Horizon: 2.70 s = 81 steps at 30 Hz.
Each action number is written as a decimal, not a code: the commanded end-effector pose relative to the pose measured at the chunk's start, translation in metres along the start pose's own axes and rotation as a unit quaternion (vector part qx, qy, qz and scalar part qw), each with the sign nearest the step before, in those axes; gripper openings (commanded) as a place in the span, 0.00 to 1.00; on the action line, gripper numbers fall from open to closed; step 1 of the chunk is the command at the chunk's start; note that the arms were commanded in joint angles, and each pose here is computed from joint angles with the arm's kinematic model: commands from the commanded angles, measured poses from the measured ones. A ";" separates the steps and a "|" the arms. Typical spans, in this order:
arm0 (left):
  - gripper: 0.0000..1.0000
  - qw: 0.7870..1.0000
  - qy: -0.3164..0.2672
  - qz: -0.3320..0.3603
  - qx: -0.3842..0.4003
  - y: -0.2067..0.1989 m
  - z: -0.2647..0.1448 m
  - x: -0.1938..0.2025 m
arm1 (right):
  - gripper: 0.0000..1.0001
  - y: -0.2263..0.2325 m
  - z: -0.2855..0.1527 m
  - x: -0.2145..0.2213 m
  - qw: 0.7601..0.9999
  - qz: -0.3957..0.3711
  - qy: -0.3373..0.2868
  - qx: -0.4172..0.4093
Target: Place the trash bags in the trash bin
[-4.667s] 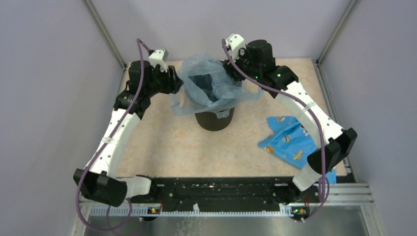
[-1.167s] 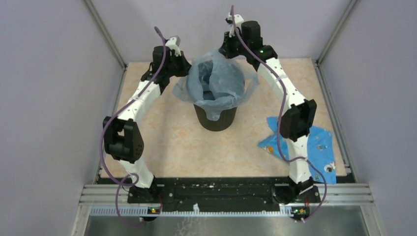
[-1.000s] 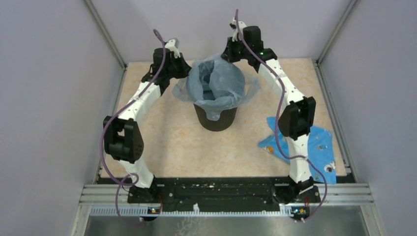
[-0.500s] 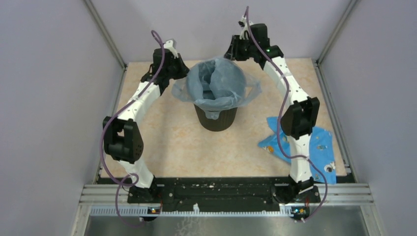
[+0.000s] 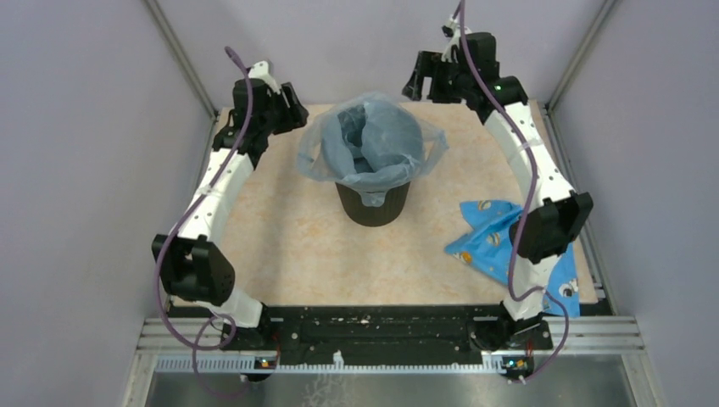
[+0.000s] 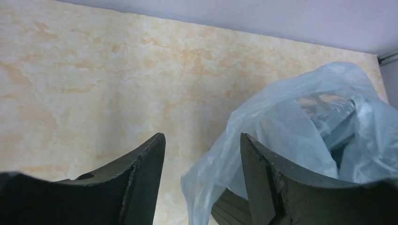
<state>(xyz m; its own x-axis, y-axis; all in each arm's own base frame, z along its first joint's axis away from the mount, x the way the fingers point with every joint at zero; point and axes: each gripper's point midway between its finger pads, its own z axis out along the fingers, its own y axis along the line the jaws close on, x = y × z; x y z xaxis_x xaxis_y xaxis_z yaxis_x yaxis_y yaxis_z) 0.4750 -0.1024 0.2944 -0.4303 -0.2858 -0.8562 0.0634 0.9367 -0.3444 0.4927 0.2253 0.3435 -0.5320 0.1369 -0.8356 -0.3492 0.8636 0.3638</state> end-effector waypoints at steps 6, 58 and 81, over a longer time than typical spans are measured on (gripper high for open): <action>0.71 1.000 0.022 -0.012 0.009 0.006 -0.053 0.018 | 0.83 -0.023 -0.062 0.030 0.999 0.024 -0.007 0.032; 0.00 0.955 0.254 -0.143 -0.046 0.056 0.029 0.237 | 0.00 -0.162 0.002 0.250 0.962 0.118 0.119 0.217; 0.00 0.947 0.265 -0.082 -0.162 0.097 0.037 0.259 | 0.00 -0.225 -0.019 0.262 0.922 0.075 0.101 0.366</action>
<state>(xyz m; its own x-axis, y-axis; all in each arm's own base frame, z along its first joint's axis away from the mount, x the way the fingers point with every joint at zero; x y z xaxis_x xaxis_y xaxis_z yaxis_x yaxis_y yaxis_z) 0.3957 -0.1151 0.0277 -0.8219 -0.3890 -0.4162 -0.2555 0.9047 -0.3411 0.4085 0.0915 0.0452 -0.7360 0.2733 -0.6194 0.2274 0.9615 0.1540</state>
